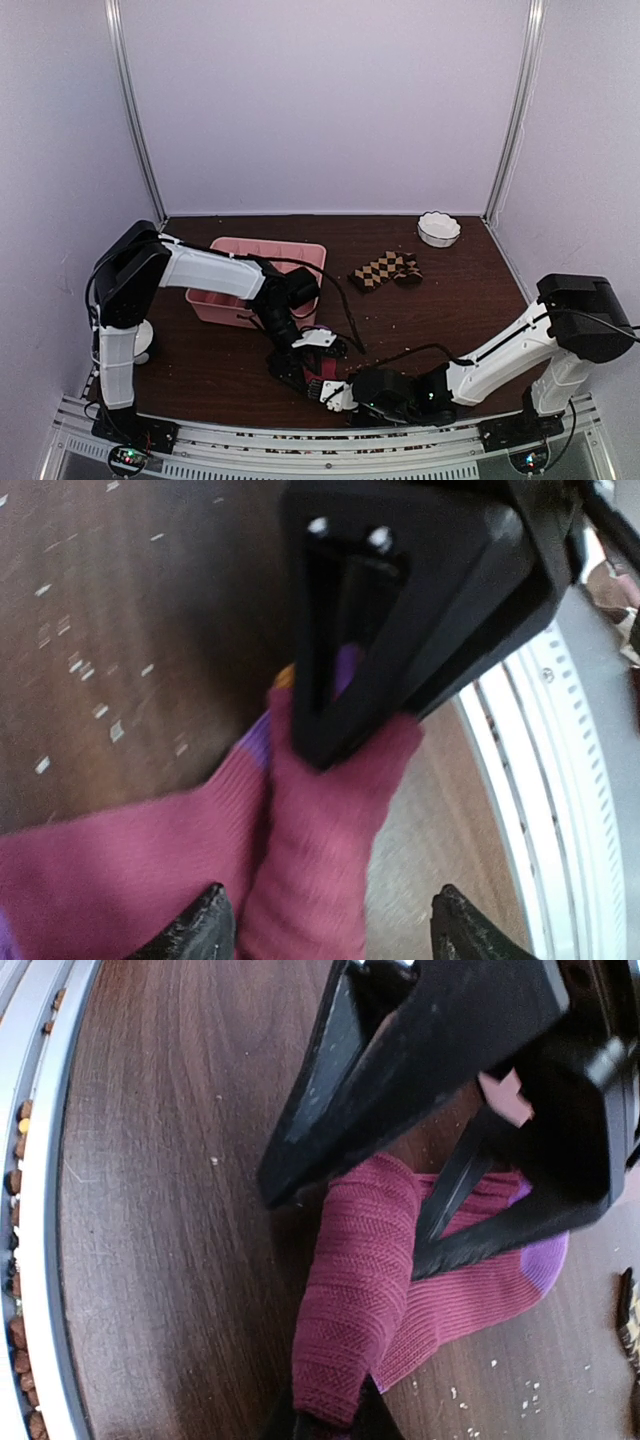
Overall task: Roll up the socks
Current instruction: Roll the sock at the center of the board.
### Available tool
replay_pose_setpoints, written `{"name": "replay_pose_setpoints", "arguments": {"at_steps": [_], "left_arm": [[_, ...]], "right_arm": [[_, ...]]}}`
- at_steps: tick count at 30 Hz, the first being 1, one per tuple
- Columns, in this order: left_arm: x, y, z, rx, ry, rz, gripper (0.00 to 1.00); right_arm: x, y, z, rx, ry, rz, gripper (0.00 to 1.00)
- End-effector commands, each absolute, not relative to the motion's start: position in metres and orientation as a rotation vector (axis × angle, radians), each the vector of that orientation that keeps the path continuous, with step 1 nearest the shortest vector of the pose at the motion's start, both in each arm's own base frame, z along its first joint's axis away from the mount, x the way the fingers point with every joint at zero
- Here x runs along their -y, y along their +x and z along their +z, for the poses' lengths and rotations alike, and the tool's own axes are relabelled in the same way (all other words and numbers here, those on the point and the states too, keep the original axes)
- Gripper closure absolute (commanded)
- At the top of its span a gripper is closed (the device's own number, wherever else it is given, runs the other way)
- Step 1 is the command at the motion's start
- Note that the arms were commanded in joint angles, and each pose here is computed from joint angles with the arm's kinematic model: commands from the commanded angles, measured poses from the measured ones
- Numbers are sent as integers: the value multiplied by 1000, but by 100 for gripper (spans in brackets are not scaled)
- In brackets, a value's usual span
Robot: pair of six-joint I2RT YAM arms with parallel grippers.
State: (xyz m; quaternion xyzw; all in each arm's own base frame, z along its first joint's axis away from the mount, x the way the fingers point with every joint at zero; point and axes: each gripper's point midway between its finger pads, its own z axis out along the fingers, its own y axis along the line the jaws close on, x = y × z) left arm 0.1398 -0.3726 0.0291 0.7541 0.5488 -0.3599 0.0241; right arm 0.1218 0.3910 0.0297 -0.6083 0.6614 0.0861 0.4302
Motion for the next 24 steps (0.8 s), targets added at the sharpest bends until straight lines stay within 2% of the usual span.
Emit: {"name": "replay_pose_setpoints", "arguments": {"at_steps": [1,9,18,24], "left_arm": [[367,169,59,-1699,2235,-975,32],[357,167,78,-1679,2216,-972,36],[343,155,38,-1785,2235,-1009,45],[341,151,23,-1788,2262,-1050,46]], "right_arm": [[-374,105,9,-1837,-1534,348,100],[-370,93,-6,-1943,-1593,395,100],[-384,95,-4,-1994,-1624,433,100],[-389,100,-6,-2042,-1594,470,100]]}}
